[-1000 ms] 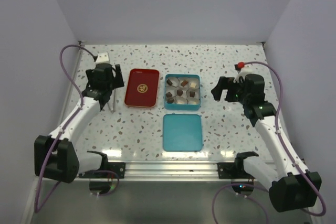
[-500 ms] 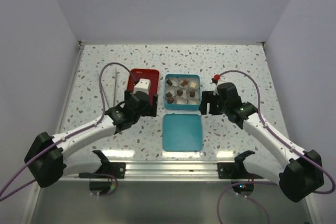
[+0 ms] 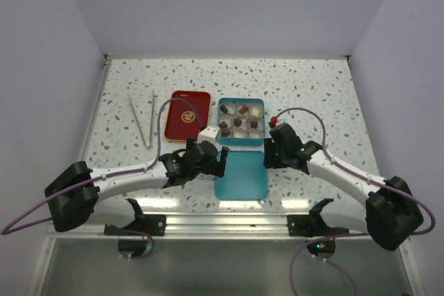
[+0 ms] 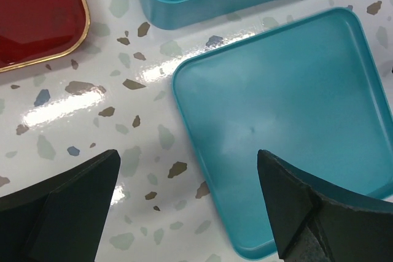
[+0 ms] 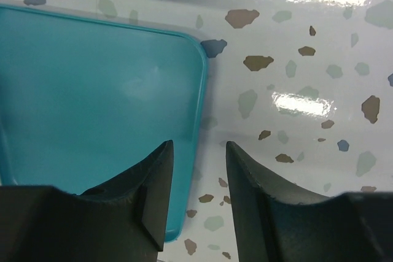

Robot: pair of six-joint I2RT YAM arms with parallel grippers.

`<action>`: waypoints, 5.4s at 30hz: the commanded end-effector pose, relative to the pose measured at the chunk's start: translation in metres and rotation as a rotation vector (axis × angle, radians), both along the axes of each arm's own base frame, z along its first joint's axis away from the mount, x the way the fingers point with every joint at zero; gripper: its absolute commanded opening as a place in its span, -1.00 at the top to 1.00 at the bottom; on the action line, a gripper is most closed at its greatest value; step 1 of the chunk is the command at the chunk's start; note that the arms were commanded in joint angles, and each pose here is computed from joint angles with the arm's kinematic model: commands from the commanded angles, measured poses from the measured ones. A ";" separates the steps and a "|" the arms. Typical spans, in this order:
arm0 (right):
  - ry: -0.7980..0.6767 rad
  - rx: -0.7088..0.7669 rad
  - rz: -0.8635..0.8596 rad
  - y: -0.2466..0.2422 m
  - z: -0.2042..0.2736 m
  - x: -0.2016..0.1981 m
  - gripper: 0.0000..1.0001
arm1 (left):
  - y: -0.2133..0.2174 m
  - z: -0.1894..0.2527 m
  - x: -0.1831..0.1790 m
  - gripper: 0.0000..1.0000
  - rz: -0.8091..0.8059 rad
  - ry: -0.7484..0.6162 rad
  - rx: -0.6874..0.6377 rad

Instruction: Pack the chocolate

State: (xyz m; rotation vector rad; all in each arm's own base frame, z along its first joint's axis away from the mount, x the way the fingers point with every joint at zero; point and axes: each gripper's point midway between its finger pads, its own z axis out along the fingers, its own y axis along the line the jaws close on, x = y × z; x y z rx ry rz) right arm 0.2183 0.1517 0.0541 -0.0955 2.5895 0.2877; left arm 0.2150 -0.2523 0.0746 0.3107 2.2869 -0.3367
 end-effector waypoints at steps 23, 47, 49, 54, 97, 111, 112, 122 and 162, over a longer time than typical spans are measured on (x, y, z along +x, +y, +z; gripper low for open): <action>0.059 -0.066 -0.070 0.003 -0.044 0.003 0.52 | 0.012 0.001 -0.008 -1.00 0.059 0.003 -0.038; 0.006 -0.065 -0.105 -0.005 -0.021 0.004 1.00 | 0.026 0.020 -0.013 -1.00 0.093 -0.012 -0.070; -0.041 -0.045 -0.114 -0.008 0.001 0.005 1.00 | 0.021 0.029 -0.013 -1.00 0.070 -0.026 -0.105; -0.106 -0.016 -0.113 -0.011 0.040 0.005 1.00 | 0.007 0.039 -0.015 -1.00 -0.029 -0.069 -0.158; -0.263 0.248 -0.023 0.027 0.125 0.015 1.00 | -0.056 0.087 -0.063 0.49 -0.516 -0.139 -0.734; -0.337 0.142 0.013 0.003 0.175 0.010 -0.75 | -0.041 0.100 0.004 0.80 -0.427 -0.340 -0.509; -0.341 0.137 0.011 -0.002 0.179 0.006 -0.80 | -0.040 0.103 0.010 0.82 -0.418 -0.360 -0.481; -0.410 0.233 0.016 0.012 0.271 0.015 -0.97 | -0.010 0.160 0.033 0.91 -0.470 -0.770 -0.192; 0.284 1.025 0.153 0.068 0.277 0.022 -0.65 | -0.036 0.265 -0.041 0.91 -0.832 -1.407 0.302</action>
